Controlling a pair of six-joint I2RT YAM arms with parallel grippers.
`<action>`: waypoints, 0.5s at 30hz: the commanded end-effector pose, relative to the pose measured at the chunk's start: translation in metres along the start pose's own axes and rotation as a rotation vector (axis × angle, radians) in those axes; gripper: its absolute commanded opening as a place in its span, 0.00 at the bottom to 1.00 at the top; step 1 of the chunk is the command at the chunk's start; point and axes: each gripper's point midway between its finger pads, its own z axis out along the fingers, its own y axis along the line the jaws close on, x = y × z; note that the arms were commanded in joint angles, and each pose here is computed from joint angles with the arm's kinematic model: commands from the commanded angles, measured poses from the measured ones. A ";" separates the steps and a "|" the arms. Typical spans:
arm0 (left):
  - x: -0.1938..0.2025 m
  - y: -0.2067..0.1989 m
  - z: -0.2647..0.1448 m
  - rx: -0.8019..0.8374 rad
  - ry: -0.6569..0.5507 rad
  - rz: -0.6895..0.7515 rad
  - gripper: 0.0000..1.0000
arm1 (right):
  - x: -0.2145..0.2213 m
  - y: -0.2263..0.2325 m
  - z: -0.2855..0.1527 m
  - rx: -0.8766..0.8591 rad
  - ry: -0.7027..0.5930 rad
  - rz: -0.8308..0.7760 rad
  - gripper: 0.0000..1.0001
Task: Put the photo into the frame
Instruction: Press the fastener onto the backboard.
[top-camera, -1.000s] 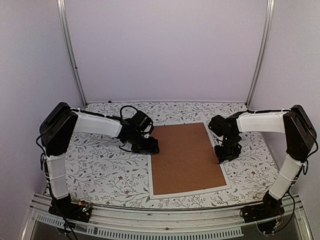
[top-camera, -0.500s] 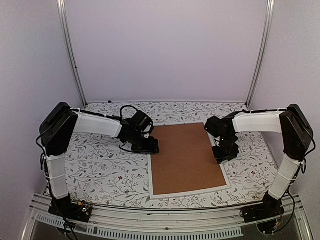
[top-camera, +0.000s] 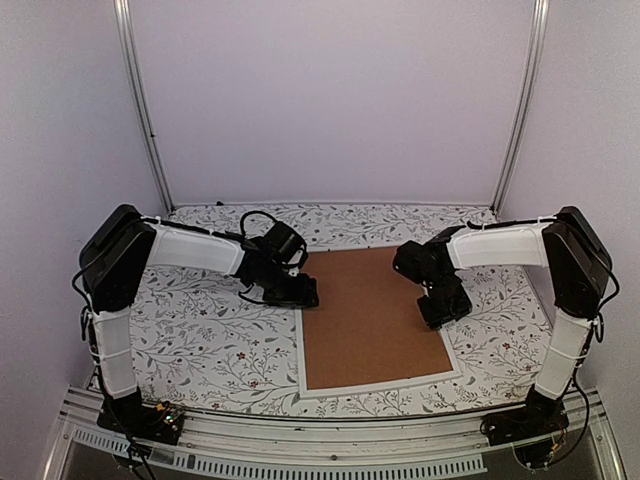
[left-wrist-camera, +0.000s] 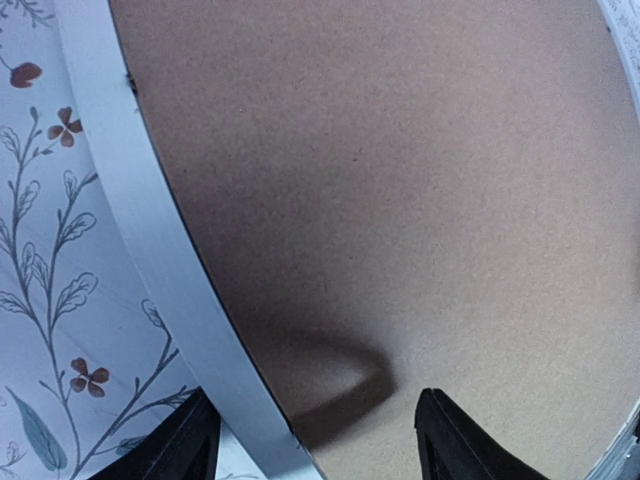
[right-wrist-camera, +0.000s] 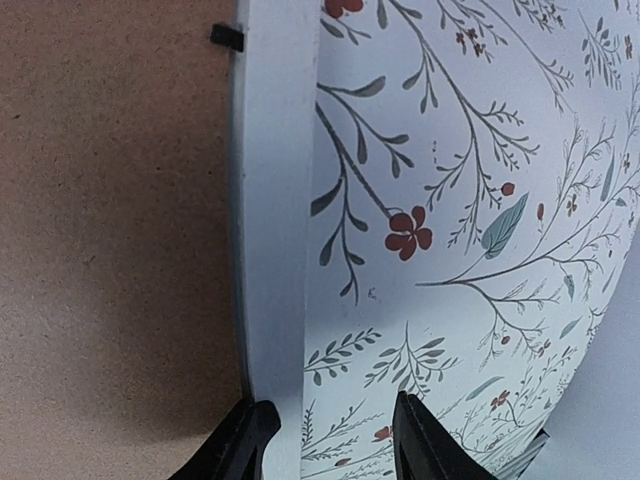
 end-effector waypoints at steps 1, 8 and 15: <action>0.013 0.012 0.009 -0.053 0.031 0.004 0.69 | 0.018 0.057 0.025 -0.102 0.075 -0.040 0.48; 0.015 0.014 0.012 -0.060 0.043 0.007 0.69 | 0.020 0.074 0.028 -0.032 0.068 -0.061 0.48; 0.015 0.013 0.011 -0.056 0.041 0.004 0.70 | 0.024 0.086 0.038 0.095 0.062 -0.094 0.50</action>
